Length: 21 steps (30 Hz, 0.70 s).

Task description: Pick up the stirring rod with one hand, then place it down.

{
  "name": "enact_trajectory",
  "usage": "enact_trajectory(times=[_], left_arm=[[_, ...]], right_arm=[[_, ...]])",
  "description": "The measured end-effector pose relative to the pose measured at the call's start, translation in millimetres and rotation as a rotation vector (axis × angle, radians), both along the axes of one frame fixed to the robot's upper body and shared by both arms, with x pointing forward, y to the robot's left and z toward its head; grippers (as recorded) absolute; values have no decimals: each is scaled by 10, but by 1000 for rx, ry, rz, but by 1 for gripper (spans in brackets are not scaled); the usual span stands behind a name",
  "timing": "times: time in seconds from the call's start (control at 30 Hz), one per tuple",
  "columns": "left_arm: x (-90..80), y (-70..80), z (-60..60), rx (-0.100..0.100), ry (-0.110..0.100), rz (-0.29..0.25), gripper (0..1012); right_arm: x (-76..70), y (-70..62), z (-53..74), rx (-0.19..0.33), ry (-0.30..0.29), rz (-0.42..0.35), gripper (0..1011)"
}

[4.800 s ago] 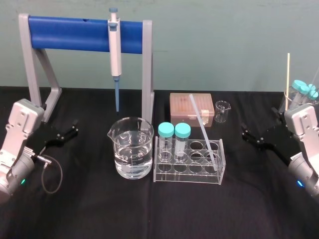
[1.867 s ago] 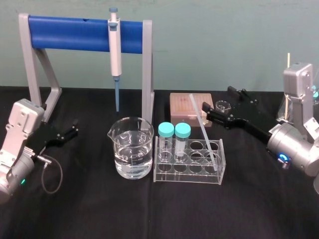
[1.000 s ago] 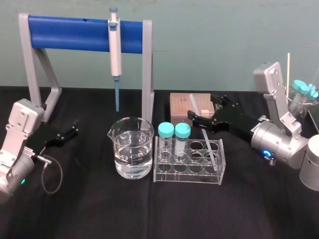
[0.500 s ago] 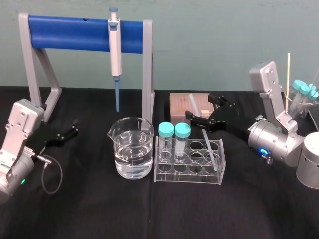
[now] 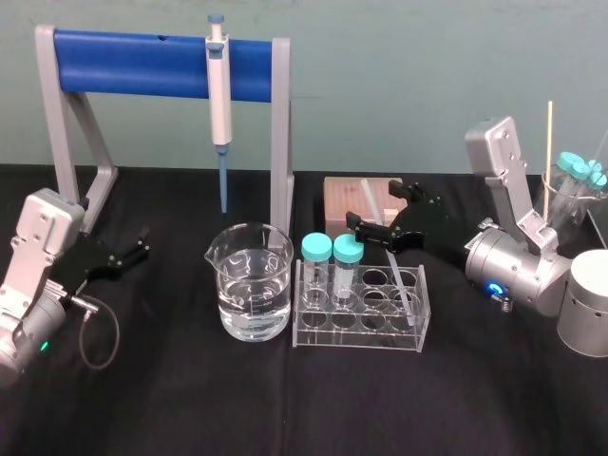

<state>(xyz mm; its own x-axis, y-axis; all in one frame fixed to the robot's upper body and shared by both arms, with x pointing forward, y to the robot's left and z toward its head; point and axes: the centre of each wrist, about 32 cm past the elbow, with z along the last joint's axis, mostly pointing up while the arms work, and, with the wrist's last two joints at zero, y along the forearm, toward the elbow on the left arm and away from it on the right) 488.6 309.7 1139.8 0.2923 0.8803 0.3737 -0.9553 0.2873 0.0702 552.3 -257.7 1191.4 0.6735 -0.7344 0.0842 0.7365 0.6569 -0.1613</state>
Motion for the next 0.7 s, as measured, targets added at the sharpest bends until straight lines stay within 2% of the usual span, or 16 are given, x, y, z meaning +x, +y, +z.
enact_trajectory(times=[0.33,0.5,0.7], left_arm=[[0,0,0,0,0,0,1000],[0,0,0,0,0,0,1000],[0,0,0,0,0,0,1001]], right_arm=[[-8,13,6,-7,-12,0,1003],[-8,12,7,-5,-11,0,929],[-7,9,6,-4,-9,-1,762]])
